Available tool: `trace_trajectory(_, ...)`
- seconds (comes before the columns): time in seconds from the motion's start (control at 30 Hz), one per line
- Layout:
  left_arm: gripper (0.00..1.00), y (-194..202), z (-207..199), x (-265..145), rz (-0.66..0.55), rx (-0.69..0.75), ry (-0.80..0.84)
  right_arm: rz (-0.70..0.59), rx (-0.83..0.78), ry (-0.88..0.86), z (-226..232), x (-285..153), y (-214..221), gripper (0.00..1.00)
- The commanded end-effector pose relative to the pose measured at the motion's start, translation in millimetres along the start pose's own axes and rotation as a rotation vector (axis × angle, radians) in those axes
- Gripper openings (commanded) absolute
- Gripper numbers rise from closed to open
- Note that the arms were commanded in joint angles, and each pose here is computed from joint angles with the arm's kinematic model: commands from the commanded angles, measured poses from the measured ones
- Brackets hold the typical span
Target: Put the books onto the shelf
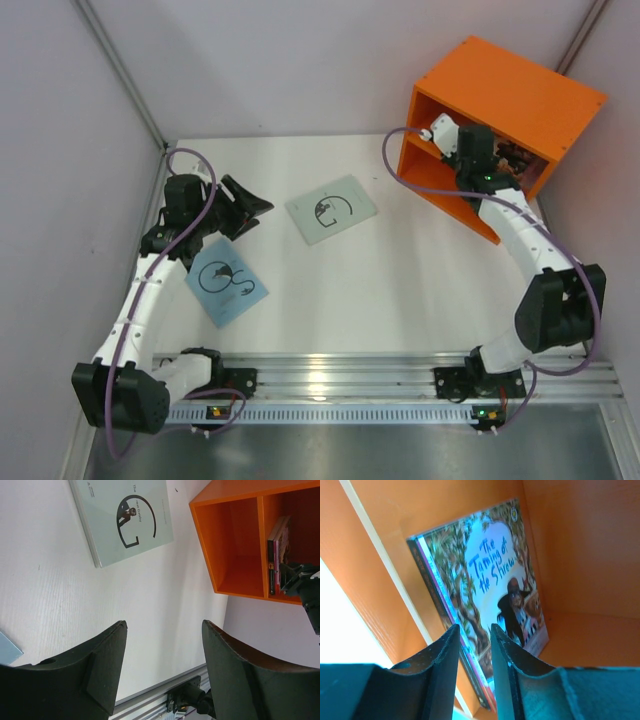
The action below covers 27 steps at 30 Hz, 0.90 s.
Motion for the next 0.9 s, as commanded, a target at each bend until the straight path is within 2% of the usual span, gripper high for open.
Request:
trace_trajectory(0.0, 0.67, -6, -9, -6, -0.033, 0.038, 0.034, -0.038, 0.009, 0.032, -18, -1, -19, 0.32)
trace_trajectory(0.47, 0.66, -7, -14, -10, -0.047, 0.035, 0.041, 0.015, -0.016, 0.010, -1, 18, -9, 0.28)
trace_trajectory(0.87, 0.67, -5, -8, -13, -0.054, 0.044, 0.024, 0.046, 0.020, 0.036, -7, 16, 1, 0.25)
Point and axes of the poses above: each gripper's point midway between its finger pads, its own x axis out along the fingers, its own z axis along the line the jaws close on, y = z × x, the point moved 3 cm from there along -x, back along the fingers, and after that the axes turned 15 degrees about -x, right-handed, at the moved point
